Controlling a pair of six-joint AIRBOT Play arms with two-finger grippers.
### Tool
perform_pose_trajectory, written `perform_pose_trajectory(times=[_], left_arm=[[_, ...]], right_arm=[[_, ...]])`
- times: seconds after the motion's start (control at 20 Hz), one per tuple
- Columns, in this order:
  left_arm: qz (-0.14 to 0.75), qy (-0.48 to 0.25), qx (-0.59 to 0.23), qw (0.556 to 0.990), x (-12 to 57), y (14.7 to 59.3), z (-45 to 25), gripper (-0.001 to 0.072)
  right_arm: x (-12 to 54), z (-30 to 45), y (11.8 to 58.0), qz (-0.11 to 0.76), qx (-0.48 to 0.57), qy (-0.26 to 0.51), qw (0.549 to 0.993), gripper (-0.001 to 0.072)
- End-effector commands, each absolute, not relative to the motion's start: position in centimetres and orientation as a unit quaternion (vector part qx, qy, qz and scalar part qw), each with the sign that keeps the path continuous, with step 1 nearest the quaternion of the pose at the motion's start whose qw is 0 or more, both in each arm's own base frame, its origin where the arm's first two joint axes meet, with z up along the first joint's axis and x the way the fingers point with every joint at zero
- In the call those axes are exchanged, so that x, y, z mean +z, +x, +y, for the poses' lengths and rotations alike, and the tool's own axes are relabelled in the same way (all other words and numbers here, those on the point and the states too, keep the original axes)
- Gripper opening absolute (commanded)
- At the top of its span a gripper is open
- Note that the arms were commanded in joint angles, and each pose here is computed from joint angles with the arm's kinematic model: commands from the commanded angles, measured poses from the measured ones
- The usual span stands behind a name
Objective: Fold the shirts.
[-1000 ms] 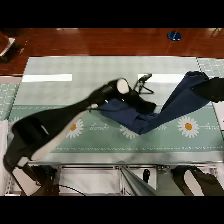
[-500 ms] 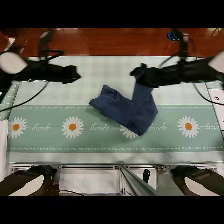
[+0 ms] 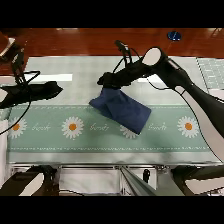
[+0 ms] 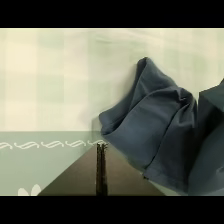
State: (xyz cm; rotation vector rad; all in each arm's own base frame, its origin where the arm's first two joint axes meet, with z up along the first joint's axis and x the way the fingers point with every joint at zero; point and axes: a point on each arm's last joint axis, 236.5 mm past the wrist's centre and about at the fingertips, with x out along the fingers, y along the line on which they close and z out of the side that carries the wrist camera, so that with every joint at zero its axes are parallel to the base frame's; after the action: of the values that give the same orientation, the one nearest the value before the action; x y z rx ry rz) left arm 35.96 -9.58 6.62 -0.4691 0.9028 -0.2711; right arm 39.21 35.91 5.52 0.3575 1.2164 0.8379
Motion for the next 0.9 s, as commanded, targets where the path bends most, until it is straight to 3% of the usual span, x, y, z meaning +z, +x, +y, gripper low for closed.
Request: perform_pose_trajectory(times=[0.0,0.25,0.3,0.35,0.5,0.6,0.75,0.85], left_arm=[[0.429,-0.227,-0.122,0.866,6.1,35.9,-9.3,0.0023],[0.427,-0.230,-0.123,0.866,6.2,36.0,-9.3,0.0023],[0.427,-0.231,-0.122,0.866,6.1,36.0,-9.3,0.0023],[0.425,-0.232,-0.120,0.867,6.0,36.1,-9.2,0.0023],[0.415,-0.226,-0.105,0.875,5.8,36.5,-8.2,0.0023],[0.406,-0.237,-0.088,0.878,6.2,36.9,-6.7,0.0023],[0.409,-0.250,-0.078,0.874,6.4,36.4,-5.5,0.0023],[0.423,-0.248,-0.087,0.867,6.1,35.7,-6.2,0.0023]], right_arm=[[3.1,36.7,39.0,0.574,0.378,0.157,0.709,0.0022],[-0.2,35.0,42.4,0.566,0.329,0.151,0.741,0.0027],[-0.5,35.3,42.5,0.565,0.336,0.157,0.737,0.0192],[-0.3,35.8,41.9,0.566,0.357,0.159,0.726,0.0417],[2.2,32.9,40.0,0.597,0.387,0.167,0.683,0.0408],[4.8,25.8,39.3,0.627,0.350,0.152,0.679,0.0407],[8.8,11.5,38.2,0.630,0.195,0.082,0.748,0.0407],[10.4,4.3,36.8,0.573,0.067,0.086,0.812,0.0407]])
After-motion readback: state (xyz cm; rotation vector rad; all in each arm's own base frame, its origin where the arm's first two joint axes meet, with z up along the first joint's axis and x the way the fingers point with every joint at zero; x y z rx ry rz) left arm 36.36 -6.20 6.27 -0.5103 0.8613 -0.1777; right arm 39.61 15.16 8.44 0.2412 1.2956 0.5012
